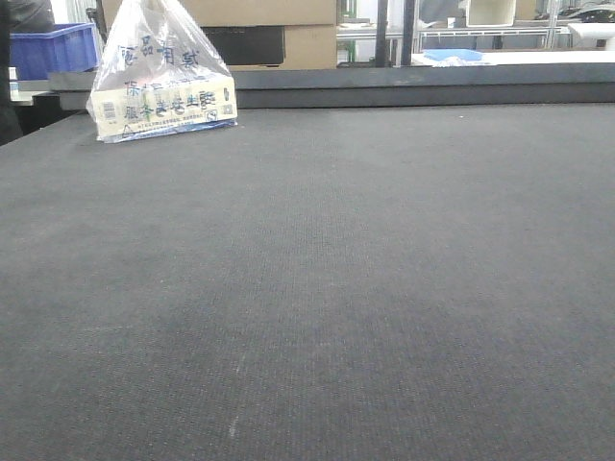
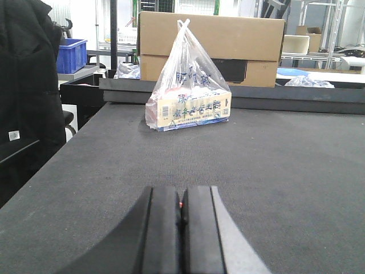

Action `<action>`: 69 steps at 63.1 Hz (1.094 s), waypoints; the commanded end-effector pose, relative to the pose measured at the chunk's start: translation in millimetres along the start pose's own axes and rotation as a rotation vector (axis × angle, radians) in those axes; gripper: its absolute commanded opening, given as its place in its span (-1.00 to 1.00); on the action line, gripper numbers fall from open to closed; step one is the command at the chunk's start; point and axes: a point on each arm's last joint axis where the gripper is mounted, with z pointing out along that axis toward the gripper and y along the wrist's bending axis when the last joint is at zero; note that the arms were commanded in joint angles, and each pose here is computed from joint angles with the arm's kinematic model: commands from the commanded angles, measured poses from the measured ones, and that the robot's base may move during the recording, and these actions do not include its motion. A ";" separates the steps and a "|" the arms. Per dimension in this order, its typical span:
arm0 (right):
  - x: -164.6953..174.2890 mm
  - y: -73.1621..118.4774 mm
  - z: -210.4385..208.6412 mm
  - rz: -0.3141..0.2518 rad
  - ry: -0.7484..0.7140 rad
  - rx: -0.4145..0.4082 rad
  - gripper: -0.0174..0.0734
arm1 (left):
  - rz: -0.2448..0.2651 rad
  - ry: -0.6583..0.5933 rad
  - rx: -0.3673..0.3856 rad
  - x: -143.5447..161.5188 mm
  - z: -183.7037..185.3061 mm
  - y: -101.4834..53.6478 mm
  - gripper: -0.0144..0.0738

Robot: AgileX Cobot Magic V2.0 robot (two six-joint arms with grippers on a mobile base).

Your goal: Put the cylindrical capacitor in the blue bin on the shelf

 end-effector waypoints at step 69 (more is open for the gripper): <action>-116.8 -0.2 105.5 -0.002 0.835 0.068 -0.99 | 0.001 0.662 -0.020 -143.2 110.1 -2.3 -0.92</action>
